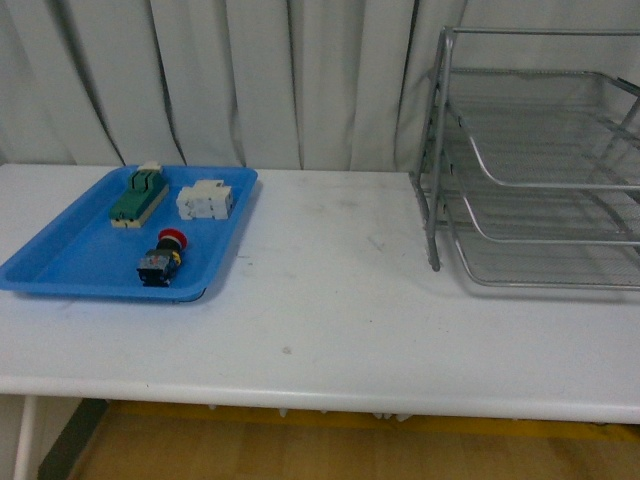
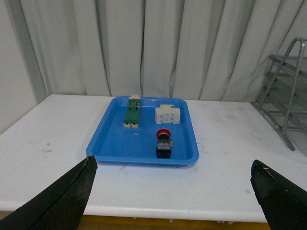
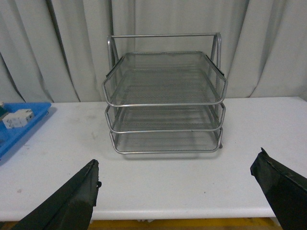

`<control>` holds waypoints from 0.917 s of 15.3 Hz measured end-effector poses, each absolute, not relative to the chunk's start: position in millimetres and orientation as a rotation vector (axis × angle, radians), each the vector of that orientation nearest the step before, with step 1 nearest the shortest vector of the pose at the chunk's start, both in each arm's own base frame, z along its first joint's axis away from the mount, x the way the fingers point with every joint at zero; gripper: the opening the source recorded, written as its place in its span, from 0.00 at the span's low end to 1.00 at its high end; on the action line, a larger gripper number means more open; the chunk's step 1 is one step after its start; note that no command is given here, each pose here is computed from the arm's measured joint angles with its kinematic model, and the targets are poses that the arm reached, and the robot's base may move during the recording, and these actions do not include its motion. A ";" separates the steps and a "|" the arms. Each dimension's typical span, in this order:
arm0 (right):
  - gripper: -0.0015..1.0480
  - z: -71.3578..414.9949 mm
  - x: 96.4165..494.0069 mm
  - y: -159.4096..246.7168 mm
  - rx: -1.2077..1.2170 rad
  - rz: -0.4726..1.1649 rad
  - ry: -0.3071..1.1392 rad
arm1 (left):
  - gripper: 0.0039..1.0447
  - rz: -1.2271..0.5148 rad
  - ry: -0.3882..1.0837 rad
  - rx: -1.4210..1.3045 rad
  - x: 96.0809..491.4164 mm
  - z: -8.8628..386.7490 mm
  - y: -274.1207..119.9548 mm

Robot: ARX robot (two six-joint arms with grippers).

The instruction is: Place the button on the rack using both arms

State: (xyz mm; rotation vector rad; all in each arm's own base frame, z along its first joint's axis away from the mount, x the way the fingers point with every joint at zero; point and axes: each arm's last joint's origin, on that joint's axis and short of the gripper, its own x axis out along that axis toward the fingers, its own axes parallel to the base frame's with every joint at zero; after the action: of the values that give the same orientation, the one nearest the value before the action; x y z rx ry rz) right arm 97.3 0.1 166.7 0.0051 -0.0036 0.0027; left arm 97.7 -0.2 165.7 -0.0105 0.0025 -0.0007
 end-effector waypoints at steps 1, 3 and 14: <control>0.94 166.7 97.3 0.1 0.005 0.003 -0.004 | 0.94 -0.001 0.003 -0.010 97.7 165.7 -0.2; 0.94 166.7 97.3 0.1 0.005 0.003 -0.004 | 0.94 -0.001 0.002 -0.010 97.7 165.7 -0.2; 0.94 166.8 97.2 0.1 0.005 0.003 -0.004 | 0.94 -0.001 0.003 -0.010 97.7 165.7 -0.2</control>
State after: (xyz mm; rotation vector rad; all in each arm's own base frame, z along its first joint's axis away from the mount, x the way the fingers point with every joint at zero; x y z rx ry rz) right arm 97.2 0.1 166.8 0.0051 -0.0040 0.0027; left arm 97.7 -0.2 165.7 -0.0105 0.0029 -0.0007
